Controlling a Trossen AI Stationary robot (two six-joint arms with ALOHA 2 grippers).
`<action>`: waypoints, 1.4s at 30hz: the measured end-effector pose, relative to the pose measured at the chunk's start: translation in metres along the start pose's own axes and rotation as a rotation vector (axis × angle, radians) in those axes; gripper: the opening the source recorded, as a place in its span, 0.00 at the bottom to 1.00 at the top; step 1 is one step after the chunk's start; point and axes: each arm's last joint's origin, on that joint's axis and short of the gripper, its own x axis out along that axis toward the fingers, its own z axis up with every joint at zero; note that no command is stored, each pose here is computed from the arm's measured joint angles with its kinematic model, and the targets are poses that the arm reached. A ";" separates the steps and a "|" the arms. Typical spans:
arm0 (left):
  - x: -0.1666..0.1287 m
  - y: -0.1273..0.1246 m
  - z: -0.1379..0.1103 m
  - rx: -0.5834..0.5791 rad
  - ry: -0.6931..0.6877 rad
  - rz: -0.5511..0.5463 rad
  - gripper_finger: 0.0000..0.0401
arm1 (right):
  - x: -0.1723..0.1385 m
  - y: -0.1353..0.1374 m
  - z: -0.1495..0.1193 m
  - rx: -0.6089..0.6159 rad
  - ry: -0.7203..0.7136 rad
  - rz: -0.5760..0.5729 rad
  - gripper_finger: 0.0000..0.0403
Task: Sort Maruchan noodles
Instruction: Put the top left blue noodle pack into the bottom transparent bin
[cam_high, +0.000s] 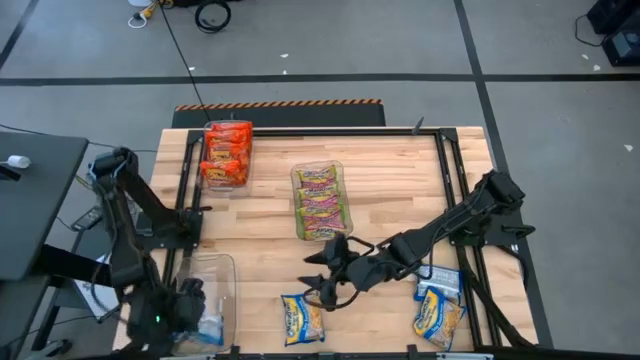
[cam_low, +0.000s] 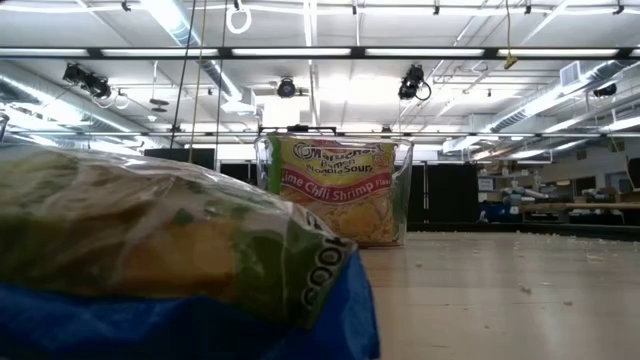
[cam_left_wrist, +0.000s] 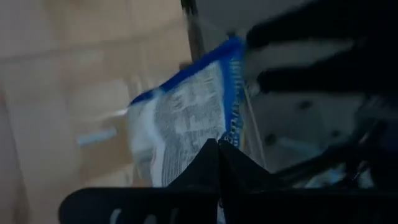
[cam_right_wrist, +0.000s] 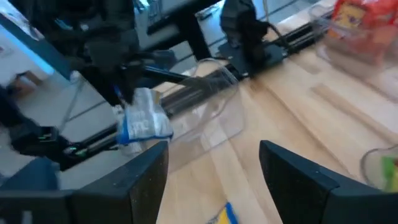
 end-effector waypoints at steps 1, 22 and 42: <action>-0.004 0.004 0.001 -0.027 -0.032 -0.016 0.00 | 0.003 0.001 -0.001 -0.010 -0.008 -0.009 0.64; 0.031 0.059 -0.029 -0.189 -0.259 -0.231 0.00 | 0.065 0.055 0.010 -0.151 0.019 -0.027 0.63; 0.050 0.055 -0.041 -0.224 -0.080 -0.292 0.14 | 0.073 0.040 0.017 -0.151 0.019 -0.103 0.64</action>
